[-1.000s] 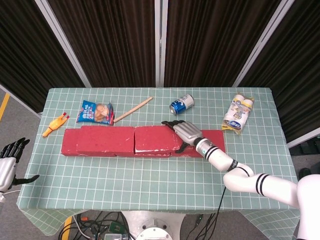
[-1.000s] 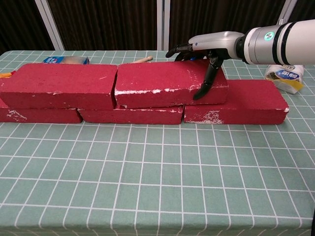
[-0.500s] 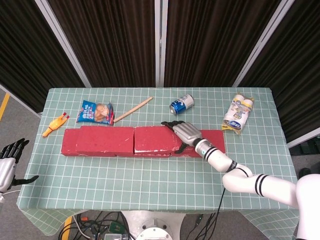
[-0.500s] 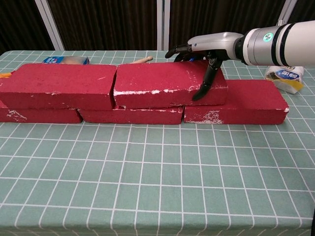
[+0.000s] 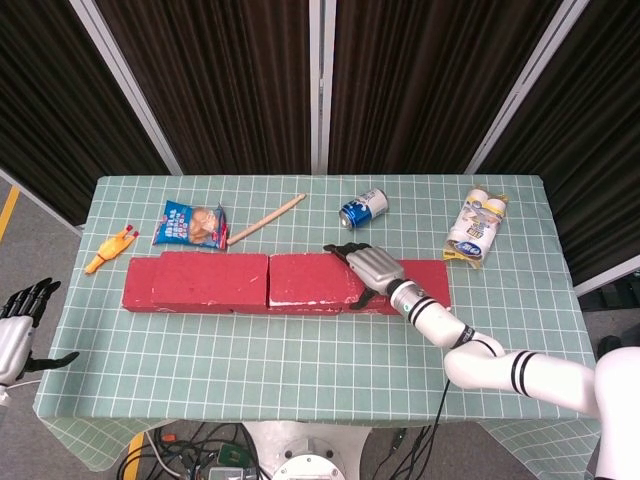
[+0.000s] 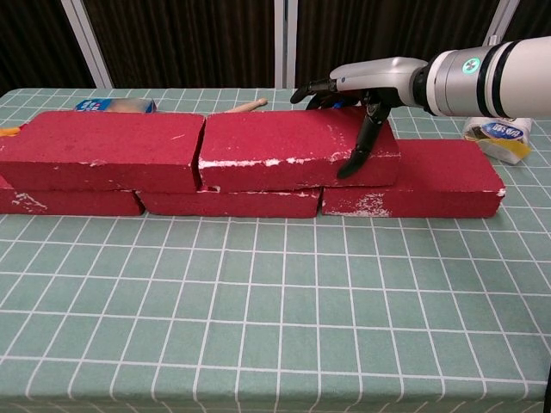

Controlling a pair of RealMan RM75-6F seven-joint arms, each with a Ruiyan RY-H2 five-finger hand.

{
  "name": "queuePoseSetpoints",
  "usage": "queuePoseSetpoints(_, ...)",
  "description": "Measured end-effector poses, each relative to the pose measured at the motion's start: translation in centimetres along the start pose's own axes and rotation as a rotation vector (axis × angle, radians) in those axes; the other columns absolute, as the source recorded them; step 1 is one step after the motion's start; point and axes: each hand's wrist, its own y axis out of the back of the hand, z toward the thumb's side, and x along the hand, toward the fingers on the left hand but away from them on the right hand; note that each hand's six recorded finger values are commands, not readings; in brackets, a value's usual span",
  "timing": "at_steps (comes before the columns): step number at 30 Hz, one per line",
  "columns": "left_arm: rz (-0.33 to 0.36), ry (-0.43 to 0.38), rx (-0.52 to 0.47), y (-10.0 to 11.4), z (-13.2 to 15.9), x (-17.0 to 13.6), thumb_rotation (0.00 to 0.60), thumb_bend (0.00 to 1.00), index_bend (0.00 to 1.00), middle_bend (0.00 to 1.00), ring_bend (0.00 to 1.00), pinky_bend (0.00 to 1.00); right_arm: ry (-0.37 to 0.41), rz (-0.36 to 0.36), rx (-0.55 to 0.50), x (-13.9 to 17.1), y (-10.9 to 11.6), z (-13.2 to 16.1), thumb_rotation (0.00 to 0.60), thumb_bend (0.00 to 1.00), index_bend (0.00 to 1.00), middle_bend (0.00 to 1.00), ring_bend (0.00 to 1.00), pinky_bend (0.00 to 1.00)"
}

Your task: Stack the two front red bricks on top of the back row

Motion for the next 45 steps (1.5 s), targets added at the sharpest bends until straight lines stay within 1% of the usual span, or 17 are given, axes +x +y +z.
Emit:
queuePoseSetpoints(13, 0.0, 0.001, -0.002, 0.02, -0.18, -0.02, 0.6, 0.01, 0.02, 0.0, 0.0, 0.0, -0.005, 0.003, -0.014, -0.14, -0.45, 0.13, 0.6, 0.02, 0.0, 0.13, 0.08, 0.13)
queuePoseSetpoints(25, -0.003, 0.003, -0.006, -0.03, -0.32, -0.03, 0.6, 0.01, 0.02, 0.0, 0.0, 0.0, -0.01, -0.007, -0.022, -0.28, -0.43, 0.2, 0.6, 0.02, 0.0, 0.12, 0.07, 0.13)
queuePoseSetpoints(35, -0.004, 0.003, -0.005, -0.02, -0.35, -0.07, 0.6, 0.01, 0.02, 0.0, 0.0, 0.0, -0.009, -0.001, -0.025, -0.43, -0.59, 0.32, 0.6, 0.02, 0.0, 0.12, 0.06, 0.12)
queuePoseSetpoints(38, -0.005, 0.005, -0.006, -0.05, -0.42, -0.1, 0.6, 0.01, 0.02, 0.0, 0.0, 0.0, -0.011, 0.0, -0.025, -0.46, -0.63, 0.29, 0.6, 0.02, 0.0, 0.11, 0.05, 0.12)
queuePoseSetpoints(42, -0.007, 0.007, -0.007, -0.07, -0.46, -0.12, 0.6, 0.01, 0.02, 0.0, 0.0, 0.0, -0.013, 0.004, -0.026, -0.47, -0.69, 0.26, 0.6, 0.01, 0.0, 0.07, 0.01, 0.11)
queuePoseSetpoints(45, -0.008, 0.007, -0.008, -0.08, -0.48, -0.12, 0.6, 0.01, 0.02, 0.0, 0.0, 0.0, -0.013, 0.003, -0.028, -0.45, -0.69, 0.27, 0.6, 0.0, 0.0, 0.03, 0.0, 0.06)
